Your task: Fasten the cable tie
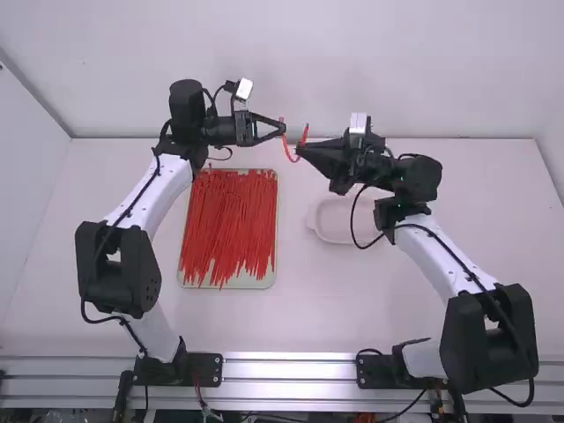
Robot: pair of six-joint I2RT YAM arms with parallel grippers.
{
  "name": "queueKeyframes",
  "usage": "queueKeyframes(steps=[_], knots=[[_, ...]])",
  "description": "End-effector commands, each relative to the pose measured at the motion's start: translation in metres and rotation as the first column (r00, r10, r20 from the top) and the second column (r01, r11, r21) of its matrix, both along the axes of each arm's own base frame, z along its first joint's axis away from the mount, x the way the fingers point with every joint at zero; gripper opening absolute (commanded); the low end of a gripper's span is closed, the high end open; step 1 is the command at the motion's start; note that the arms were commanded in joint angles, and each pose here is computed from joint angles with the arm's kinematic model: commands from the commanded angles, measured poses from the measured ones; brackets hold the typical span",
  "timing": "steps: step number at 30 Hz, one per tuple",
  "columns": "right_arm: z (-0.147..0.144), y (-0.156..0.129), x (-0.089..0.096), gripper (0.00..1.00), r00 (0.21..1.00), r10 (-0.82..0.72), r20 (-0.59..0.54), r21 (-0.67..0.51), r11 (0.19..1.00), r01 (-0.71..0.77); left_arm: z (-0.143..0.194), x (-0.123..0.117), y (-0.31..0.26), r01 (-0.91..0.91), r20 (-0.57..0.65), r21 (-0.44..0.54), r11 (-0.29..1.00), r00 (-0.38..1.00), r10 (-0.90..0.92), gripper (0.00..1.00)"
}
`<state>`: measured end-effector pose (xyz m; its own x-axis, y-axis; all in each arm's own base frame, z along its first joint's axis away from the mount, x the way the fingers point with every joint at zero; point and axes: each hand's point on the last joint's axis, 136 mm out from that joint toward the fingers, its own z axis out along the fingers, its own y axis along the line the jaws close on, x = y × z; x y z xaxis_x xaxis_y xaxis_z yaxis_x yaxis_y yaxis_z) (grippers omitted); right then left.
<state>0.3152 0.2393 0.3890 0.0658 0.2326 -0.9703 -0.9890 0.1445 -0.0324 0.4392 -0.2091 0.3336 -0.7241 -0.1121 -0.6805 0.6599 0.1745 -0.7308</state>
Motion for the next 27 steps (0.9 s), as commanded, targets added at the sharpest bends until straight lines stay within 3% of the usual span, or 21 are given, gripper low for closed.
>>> queueKeyframes(steps=[1, 5, 12, 19, 27], knots=[[0.005, 0.003, 0.000, 0.00, 0.993, 0.012, -0.118, 0.035, 0.999, -0.008, 0.016, -0.001, 0.004, 0.009, 0.259, 0.035, 0.999, 0.966, -0.018, 0.02], [-0.018, 0.006, 0.010, 0.00, 0.932, 0.035, -0.361, 0.009, 0.999, -0.034, 0.031, -0.003, 0.003, 0.012, 0.547, 0.066, 0.998, 0.836, -0.046, 0.02], [-0.045, 0.016, 0.010, 0.00, 0.811, 0.057, -0.582, -0.017, 0.996, -0.082, 0.042, -0.003, 0.003, -0.020, 0.795, 0.105, 0.994, 0.603, -0.071, 0.02], [-0.056, 0.032, -0.005, 0.00, 0.739, 0.107, -0.666, -0.022, 0.986, -0.163, 0.040, -0.010, 0.002, -0.010, 0.895, 0.141, 0.990, 0.428, -0.124, 0.02], [-0.068, 0.036, -0.003, 0.00, 0.643, 0.087, -0.760, -0.021, 0.987, -0.158, 0.040, -0.022, 0.001, 0.035, 0.947, 0.164, 0.986, 0.275, -0.168, 0.02]])
